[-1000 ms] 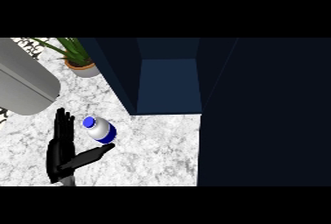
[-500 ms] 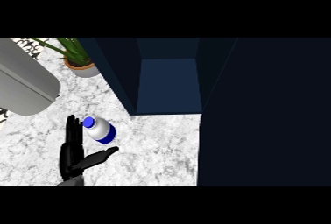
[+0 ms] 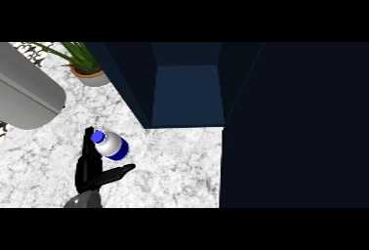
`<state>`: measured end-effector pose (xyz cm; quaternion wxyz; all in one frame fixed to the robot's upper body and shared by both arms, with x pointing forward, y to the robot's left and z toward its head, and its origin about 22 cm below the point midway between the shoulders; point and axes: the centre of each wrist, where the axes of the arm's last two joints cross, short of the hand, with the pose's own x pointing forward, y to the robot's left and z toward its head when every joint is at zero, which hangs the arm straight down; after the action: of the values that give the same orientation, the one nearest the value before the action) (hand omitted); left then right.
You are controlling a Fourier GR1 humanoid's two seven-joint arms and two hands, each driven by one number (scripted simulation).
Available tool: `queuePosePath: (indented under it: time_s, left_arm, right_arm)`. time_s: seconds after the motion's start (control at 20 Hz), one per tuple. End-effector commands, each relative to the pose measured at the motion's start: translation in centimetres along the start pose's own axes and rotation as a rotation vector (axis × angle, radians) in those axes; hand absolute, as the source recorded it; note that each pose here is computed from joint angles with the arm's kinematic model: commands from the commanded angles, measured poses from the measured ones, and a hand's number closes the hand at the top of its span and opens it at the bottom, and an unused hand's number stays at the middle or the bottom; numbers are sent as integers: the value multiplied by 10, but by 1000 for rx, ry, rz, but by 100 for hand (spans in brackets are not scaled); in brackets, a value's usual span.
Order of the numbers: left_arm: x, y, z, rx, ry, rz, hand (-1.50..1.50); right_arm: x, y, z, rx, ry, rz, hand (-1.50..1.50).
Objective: Pick up the bottled water, place it into the cabinet and close the cabinet
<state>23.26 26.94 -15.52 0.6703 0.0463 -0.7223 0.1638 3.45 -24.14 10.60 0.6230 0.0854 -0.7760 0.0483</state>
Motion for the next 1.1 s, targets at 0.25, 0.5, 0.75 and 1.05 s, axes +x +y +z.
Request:
queuePosePath:
  time_s: [0.25, 0.5, 0.75, 1.05]
  left_arm:
    - [-17, -21, 0, 44, -38, 98, 150]
    - [-13, -18, -11, 35, -30, 176, 150]
    - [-23, -17, 7, -75, -18, 174, 150]
    - [-33, -26, 32, -209, -43, 186, 150]
  right_arm:
    - [30, 1, 3, -13, -44, 0, -150]
    - [12, 3, -1, -7, -39, -22, -150]
    - [20, 0, 3, -2, -38, 12, -150]
    - [19, -2, -2, -5, -46, 5, -150]
